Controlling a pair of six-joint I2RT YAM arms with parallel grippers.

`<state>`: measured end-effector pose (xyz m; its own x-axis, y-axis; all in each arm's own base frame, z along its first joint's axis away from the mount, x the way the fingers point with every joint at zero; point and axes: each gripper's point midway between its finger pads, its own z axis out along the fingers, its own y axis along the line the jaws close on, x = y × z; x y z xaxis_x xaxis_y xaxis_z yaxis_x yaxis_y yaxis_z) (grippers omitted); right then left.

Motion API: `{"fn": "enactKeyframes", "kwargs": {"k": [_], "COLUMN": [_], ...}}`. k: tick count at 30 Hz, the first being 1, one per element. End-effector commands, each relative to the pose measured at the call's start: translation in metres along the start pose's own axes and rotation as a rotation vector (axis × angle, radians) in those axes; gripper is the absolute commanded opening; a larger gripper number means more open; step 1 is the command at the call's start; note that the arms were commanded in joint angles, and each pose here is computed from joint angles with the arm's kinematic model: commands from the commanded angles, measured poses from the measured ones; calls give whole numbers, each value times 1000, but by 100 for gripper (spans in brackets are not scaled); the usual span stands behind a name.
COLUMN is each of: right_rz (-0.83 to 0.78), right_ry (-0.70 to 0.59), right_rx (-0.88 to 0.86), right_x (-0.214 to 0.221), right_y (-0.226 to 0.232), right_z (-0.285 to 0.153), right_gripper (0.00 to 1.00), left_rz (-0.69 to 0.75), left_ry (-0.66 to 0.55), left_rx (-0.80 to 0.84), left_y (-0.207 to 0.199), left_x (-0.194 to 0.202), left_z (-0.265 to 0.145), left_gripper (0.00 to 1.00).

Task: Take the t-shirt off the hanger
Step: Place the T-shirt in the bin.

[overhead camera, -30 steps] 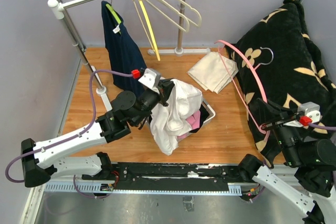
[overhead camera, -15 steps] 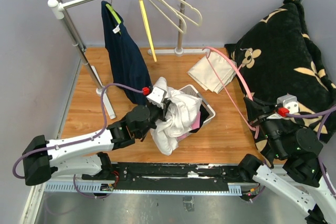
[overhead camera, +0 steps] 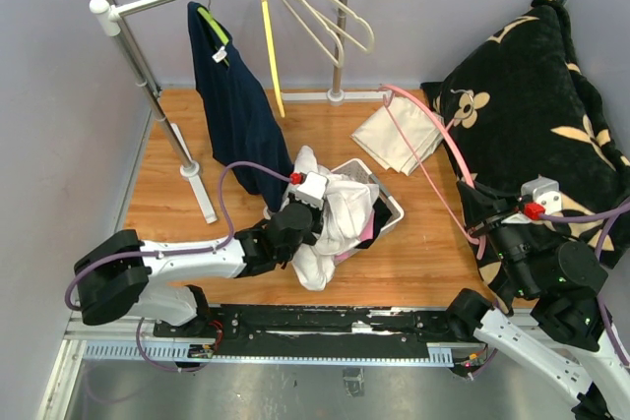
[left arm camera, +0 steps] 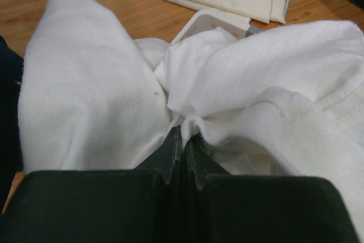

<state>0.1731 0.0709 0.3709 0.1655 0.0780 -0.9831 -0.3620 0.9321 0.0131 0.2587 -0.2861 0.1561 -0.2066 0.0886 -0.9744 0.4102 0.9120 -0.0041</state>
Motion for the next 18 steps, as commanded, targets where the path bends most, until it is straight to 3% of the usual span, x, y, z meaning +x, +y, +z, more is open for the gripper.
{"fn": "enactKeyframes", "kwargs": {"k": [1, 8, 10, 18], "right_rz": [51, 54, 49, 45], "right_ry": [-80, -80, -67, 7], "right_rx": [-25, -63, -79, -150], "right_x": [-23, -30, -29, -19], "right_y": [2, 8, 11, 32], "right_z": [-4, -6, -5, 9], "right_gripper": [1, 1, 1, 1], "left_rz": [19, 0, -3, -28], "left_ry": [44, 8, -7, -63], "left_rx": [-50, -37, -26, 56], "left_y": [4, 1, 0, -11], "left_x": [16, -13, -26, -68], "left_z": [4, -5, -9, -26], "left_gripper": [0, 1, 6, 45]}}
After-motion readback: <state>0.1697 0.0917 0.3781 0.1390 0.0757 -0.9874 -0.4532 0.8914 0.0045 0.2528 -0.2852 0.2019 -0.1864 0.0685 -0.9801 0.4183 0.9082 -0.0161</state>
